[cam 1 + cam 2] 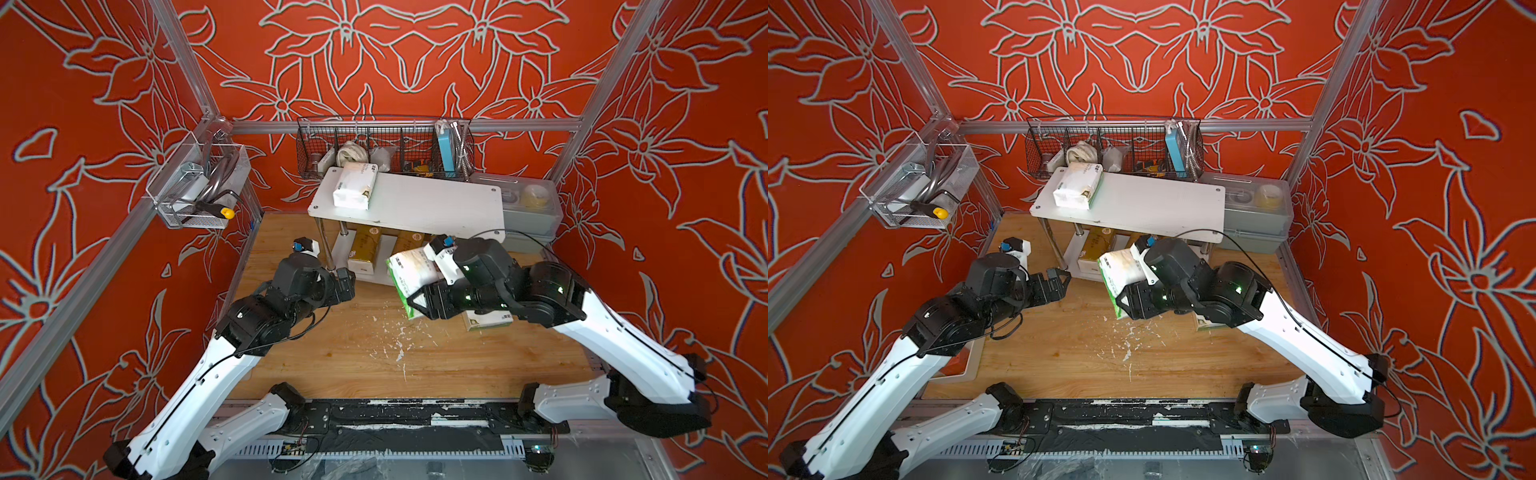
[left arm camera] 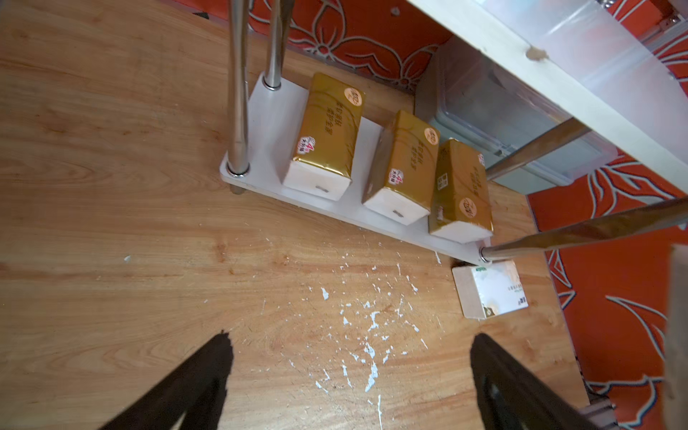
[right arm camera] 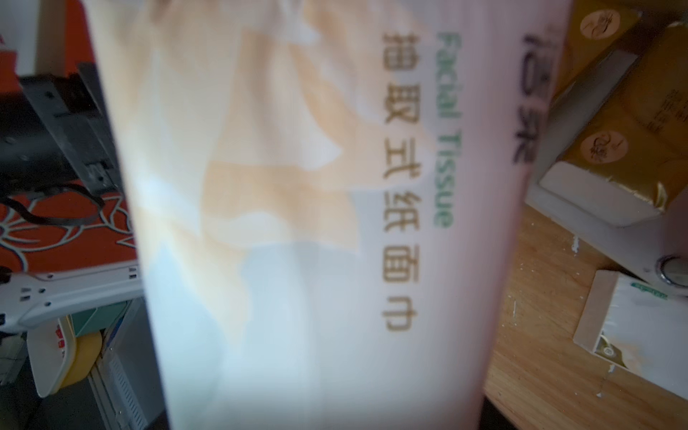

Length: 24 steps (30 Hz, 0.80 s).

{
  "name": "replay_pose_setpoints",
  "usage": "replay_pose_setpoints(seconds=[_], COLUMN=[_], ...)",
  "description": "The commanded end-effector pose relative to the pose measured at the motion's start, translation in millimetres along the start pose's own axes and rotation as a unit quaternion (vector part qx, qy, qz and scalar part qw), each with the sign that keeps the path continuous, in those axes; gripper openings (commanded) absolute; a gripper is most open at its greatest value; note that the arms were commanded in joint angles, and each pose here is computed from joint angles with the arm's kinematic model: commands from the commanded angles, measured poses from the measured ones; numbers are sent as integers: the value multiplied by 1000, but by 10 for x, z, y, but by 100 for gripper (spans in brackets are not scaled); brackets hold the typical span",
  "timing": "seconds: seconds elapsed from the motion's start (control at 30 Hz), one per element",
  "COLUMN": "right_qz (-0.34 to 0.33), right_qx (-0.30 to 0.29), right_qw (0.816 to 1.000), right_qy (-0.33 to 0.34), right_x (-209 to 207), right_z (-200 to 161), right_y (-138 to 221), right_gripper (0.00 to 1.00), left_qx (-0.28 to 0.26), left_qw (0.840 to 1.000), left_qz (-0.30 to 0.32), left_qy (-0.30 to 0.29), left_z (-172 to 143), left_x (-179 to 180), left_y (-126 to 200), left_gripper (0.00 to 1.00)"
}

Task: Place the tissue boxes on the shelf by color
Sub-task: Place a box of tissues on the shelf.

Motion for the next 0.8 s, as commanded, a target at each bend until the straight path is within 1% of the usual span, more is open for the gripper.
replay_pose_setpoints(seconds=[0.0, 0.07, 0.17, 0.23, 0.27, 0.37, 0.47, 0.53, 0.67, 0.77], right_qz=[-71, -108, -154, -173, -188, -210, -220, -221, -216, -207], right_qx=[-27, -45, -78, -97, -109, -128, -141, -148, -154, -147], right_qw=[997, 993, 985, 978, 972, 958, 946, 942, 939, 939], right_qy=[8, 4, -25, -58, -84, -149, -190, -203, -218, -230], right_x=[-81, -127, -267, -401, -511, -800, -1003, -1079, -1141, -1173], right_z=[284, 508, 815, 980, 1057, 1178, 1264, 1317, 1410, 1441], right_y=[152, 157, 180, 145, 122, 24, -77, -126, -259, -401], right_gripper=[53, 53, 55, 55, 55, 54, 54, 54, 55, 55], left_qx=[7, 10, 18, 20, 21, 23, 28, 33, 40, 43], left_qw=[1000, 1000, 1000, 1000, 1000, 1000, 999, 999, 999, 999], left_qz=[-2, -6, -12, -15, -16, -16, -18, -19, -18, -18], left_qy=[-9, -4, -5, -7, -7, -7, -6, -5, -4, -2], left_z=[68, 80, 76, 67, 62, 41, 4, -23, -68, -93], left_x=[-19, -27, -48, -55, -55, -39, -12, 6, 38, 57], left_y=[-52, -105, -177, -195, -202, -221, -225, -229, -249, -260], left_gripper=[99, 99, 99, 99, 99, 99, 99, 99, 99, 99])
Point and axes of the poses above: each gripper's point midway between its finger pads, its own y axis back along the fingers, its own x axis along the line the jaws close on, z = x × y, the point moved 6 cm from there along y, back along the fingers, and after that the axes turned 15 degrees about y, right-handed, at the moved point
